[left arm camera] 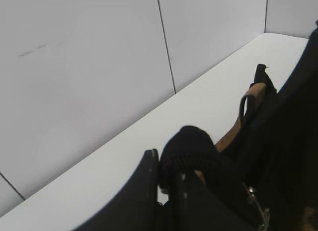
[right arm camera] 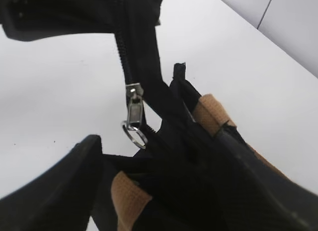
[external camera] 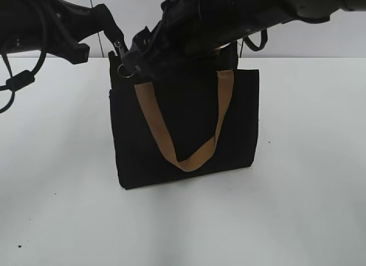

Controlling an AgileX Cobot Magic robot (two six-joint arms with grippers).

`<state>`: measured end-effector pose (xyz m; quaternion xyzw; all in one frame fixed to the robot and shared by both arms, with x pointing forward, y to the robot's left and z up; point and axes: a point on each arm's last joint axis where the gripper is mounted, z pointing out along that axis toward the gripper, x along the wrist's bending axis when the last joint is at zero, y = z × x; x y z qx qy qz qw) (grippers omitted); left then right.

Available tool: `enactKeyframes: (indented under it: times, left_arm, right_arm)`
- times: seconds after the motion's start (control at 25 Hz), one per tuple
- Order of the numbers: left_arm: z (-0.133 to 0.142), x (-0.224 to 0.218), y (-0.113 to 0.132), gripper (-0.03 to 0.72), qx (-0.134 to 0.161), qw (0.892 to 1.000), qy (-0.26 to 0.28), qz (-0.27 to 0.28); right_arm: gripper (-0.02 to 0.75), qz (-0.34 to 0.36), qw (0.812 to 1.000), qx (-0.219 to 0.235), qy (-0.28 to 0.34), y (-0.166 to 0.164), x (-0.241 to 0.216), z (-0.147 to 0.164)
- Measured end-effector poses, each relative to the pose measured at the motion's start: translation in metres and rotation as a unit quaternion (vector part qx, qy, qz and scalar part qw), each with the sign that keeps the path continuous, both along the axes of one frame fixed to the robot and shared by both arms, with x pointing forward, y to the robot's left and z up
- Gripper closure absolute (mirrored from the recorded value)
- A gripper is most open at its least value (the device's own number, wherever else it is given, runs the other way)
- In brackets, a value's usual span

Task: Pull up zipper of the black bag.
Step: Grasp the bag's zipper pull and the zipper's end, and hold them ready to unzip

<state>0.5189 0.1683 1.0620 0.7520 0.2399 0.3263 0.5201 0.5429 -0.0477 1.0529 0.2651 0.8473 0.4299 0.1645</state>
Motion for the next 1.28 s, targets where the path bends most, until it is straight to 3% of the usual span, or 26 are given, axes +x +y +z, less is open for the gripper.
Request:
enactKeyframes:
  times: [0.16, 0.36, 0.72, 1.28]
  left_arm:
    - [0.0, 0.0, 0.0, 0.655, 0.0, 1.0, 0.0, 0.0]
    - [0.0, 0.0, 0.0, 0.655, 0.0, 1.0, 0.0, 0.0]
    - [0.0, 0.0, -0.001, 0.655, -0.005, 1.0, 0.0, -0.003]
    - [0.004, 0.001, -0.002, 0.655, -0.044, 0.999, 0.004, 0.001]
  right_arm:
    - [0.225, 0.022, 0.999, -0.025, -0.009, 0.005, 0.006, -0.012]
    - [0.309, 0.041, 0.998, -0.047, -0.017, 0.007, 0.009, -0.021]
    - [0.421, 0.048, 0.997, -0.051, -0.024, 0.008, 0.009, -0.02]
    - [0.444, 0.083, 0.994, -0.066, -0.037, 0.019, 0.0, -0.024]
